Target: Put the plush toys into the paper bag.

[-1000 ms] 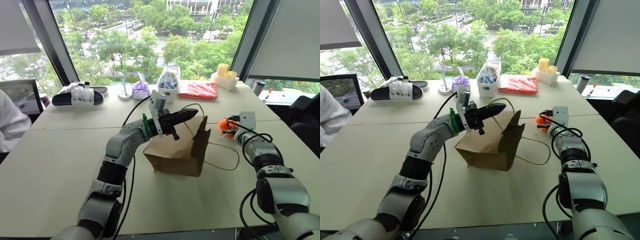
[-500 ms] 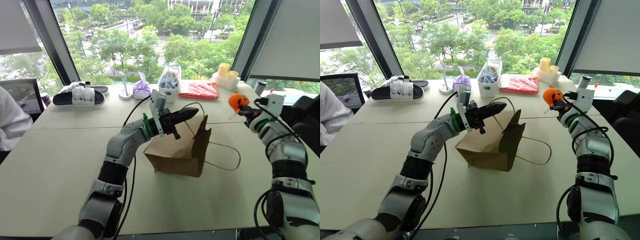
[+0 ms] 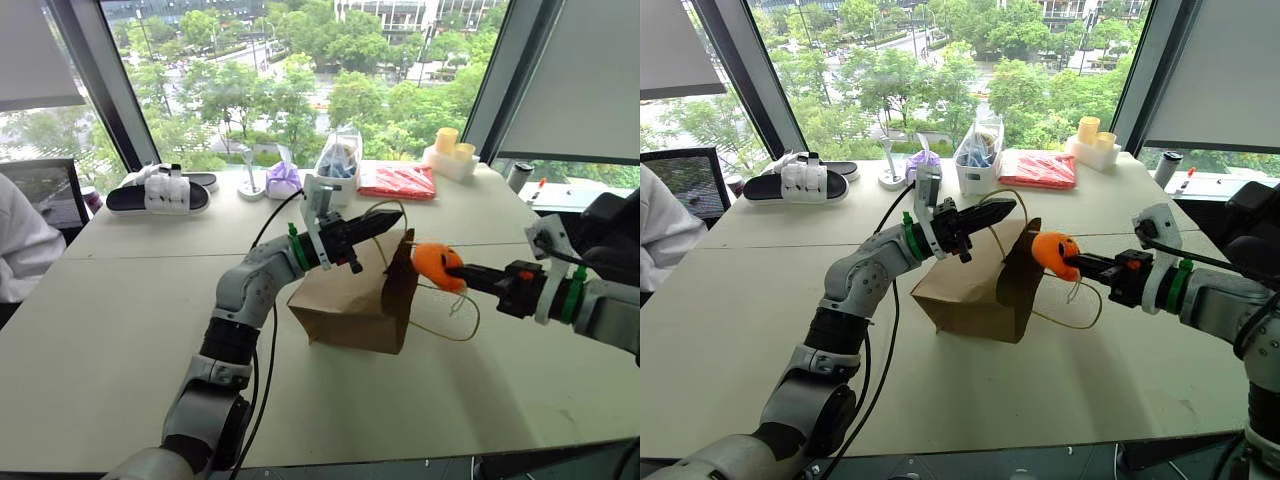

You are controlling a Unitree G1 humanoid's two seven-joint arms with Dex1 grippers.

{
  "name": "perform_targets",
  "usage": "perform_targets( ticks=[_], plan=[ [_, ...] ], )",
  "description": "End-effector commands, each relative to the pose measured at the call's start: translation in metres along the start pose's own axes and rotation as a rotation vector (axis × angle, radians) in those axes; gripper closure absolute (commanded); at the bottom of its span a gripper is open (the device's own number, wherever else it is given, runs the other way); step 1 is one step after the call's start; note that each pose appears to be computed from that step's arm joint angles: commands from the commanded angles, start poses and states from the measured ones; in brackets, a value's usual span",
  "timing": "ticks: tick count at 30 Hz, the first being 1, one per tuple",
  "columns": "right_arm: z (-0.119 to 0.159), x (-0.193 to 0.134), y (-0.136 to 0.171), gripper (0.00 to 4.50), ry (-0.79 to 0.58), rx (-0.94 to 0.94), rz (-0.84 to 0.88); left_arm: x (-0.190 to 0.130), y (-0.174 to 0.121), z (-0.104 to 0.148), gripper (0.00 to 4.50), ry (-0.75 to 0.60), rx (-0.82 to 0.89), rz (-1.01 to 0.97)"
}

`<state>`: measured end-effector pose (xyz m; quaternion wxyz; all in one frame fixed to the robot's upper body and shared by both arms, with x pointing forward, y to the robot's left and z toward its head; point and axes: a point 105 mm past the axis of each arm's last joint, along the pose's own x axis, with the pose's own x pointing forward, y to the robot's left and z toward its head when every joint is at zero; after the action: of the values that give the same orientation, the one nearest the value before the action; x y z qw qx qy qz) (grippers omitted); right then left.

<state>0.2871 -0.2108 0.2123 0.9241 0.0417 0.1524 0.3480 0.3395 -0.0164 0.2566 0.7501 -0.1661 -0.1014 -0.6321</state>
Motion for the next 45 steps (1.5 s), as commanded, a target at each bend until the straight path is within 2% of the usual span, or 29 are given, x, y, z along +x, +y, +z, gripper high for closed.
perform_targets(
  ticks=[1, 8, 18, 22, 29, 32, 38, 39, 45],
  plan=[
    [0.001, 0.003, 0.009, 4.47, 0.041, -0.076, 0.028, 0.006, -0.008, 0.014, 4.50, -0.040, 0.017, -0.041],
    [-0.010, 0.020, 0.001, 4.47, 0.126, -0.168, 0.036, 0.007, -0.011, 0.017, 4.50, -0.052, -0.004, -0.051],
    [0.004, 0.058, 0.007, 4.47, 0.135, -0.301, 0.125, 0.010, -0.022, 0.010, 4.50, -0.037, -0.041, -0.089],
    [-0.004, 0.084, 0.013, 4.47, 0.177, -0.361, 0.151, 0.011, -0.025, 0.009, 4.50, -0.047, -0.057, -0.088],
    [-0.008, 0.104, 0.005, 4.47, 0.162, -0.356, 0.105, 0.009, -0.022, 0.011, 4.50, -0.061, -0.062, -0.060],
    [-0.005, 0.103, 0.004, 3.47, 0.139, -0.346, 0.098, 0.007, -0.017, 0.016, 4.50, -0.079, -0.065, -0.036],
    [0.002, 0.094, 0.001, 0.40, 0.105, -0.335, 0.084, 0.007, -0.010, 0.025, 4.50, -0.109, -0.073, -0.013],
    [0.003, 0.090, 0.002, 0.03, 0.100, -0.333, 0.085, 0.007, -0.009, 0.025, 4.50, -0.113, -0.075, -0.010],
    [0.009, 0.063, 0.006, 0.03, 0.041, -0.296, 0.110, 0.007, -0.005, 0.028, 4.50, -0.128, -0.080, 0.001]
  ],
)
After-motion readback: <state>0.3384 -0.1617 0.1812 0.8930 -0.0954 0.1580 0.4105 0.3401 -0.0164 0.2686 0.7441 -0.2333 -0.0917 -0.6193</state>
